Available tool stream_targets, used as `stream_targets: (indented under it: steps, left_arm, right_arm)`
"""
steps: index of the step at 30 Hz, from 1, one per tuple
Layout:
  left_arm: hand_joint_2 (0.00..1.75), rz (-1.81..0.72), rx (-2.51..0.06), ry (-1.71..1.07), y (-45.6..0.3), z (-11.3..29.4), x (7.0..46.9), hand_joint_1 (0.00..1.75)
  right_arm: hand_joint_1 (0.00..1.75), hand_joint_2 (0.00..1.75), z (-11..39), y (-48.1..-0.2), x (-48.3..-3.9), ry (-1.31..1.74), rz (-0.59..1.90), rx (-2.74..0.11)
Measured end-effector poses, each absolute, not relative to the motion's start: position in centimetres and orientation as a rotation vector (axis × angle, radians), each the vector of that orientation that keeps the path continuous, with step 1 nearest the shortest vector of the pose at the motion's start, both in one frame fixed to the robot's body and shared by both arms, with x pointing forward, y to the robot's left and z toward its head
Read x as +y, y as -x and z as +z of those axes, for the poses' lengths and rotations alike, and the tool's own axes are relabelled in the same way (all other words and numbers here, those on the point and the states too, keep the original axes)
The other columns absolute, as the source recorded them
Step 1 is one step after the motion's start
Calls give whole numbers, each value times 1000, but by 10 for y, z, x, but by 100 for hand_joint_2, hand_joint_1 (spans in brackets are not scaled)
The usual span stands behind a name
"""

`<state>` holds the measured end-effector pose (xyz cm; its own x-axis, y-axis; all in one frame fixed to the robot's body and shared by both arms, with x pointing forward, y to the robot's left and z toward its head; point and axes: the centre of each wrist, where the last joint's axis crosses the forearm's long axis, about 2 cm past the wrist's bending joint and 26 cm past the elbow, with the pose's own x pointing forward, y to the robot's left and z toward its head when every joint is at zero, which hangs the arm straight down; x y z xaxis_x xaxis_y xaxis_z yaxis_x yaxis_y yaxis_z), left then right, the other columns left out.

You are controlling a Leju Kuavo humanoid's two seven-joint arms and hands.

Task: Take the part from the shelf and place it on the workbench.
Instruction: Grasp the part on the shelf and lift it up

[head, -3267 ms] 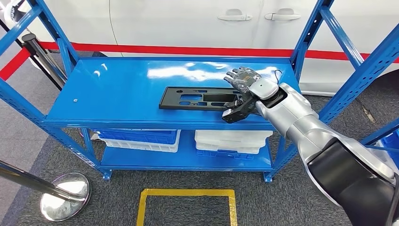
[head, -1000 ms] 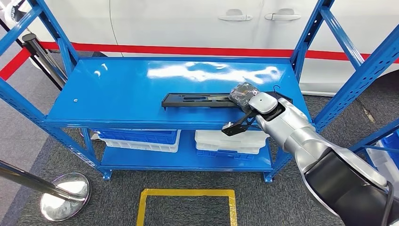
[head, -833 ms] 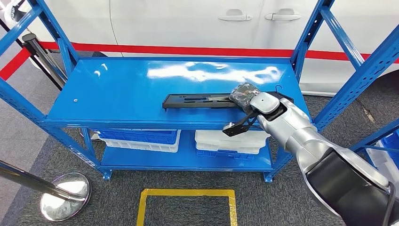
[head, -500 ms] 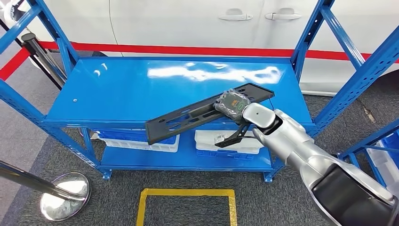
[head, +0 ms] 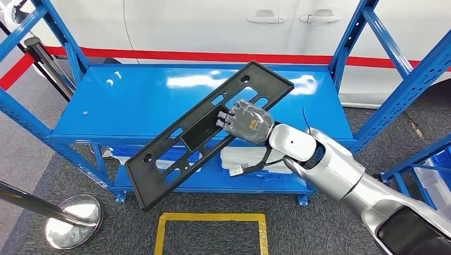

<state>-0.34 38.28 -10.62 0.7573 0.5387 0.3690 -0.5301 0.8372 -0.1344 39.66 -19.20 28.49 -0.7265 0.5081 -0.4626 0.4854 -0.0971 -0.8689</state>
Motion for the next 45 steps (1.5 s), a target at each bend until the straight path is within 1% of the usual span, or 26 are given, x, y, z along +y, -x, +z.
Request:
stream_targets:
  steps: [12, 17, 25, 34, 45]
  left_arm:
    - [175, 580, -414, -13, 4, -107, 381, 0]
    - [175, 581, -415, -19, 5, -107, 380, 0]
    - [175, 584, -411, -30, 5, -107, 380, 0]
    - [175, 611, -397, -40, 8, -107, 379, 0]
    - [175, 620, -395, -26, 9, -108, 376, 0]
  right_arm:
    - [175, 175, 315, -372, -194, 1144, 1990, -2239]
    - [175, 175, 329, -369, -198, 1169, 1958, -2276]
    - [175, 175, 337, -367, -200, 1169, 1947, -2295]
    - [175, 175, 387, -358, -209, 1144, 1944, -2328]
    - [175, 175, 403, -351, -212, 1175, 1941, -2368]
